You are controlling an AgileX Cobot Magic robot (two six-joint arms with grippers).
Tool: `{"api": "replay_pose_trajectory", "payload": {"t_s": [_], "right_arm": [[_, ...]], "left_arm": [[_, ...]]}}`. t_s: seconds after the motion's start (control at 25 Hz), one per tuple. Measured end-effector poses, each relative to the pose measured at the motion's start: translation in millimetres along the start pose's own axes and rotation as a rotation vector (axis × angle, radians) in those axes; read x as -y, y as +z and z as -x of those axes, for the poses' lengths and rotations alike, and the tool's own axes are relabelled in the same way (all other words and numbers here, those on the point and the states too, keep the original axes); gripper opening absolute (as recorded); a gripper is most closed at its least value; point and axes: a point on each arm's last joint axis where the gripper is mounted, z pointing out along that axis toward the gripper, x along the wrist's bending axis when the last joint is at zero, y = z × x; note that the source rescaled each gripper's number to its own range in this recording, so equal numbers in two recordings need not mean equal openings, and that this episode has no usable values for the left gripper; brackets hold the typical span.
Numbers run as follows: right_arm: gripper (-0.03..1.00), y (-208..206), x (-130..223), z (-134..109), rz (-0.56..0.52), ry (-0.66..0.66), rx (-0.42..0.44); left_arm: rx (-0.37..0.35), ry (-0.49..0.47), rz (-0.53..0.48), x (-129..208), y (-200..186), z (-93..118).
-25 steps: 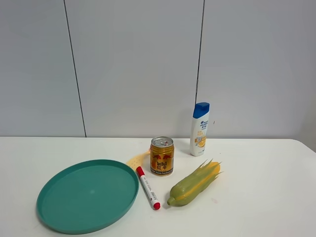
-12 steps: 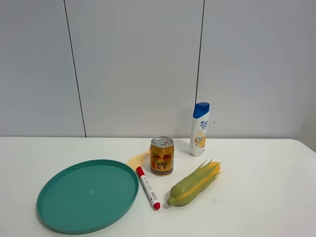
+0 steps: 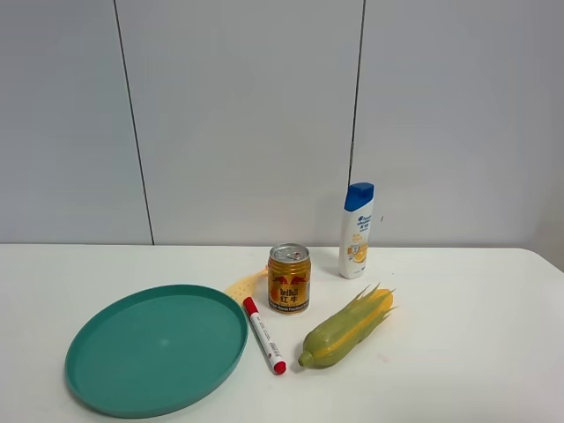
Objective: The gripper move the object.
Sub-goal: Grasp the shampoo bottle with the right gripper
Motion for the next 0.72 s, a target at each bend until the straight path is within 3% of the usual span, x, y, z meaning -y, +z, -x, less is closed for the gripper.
{"api": "replay_pose_trajectory", "payload": {"t_s": [0.4,0.72], "right_arm": [[1.0,60,-77,5,-0.088,0.004,-0.059],[1.0,139,-108,0,-0.128,-0.055,-0.169]], "left_arm": [[0.0,0.0,0.0,0,0,0],[0.0,0.0,0.0,0,0,0]]}}
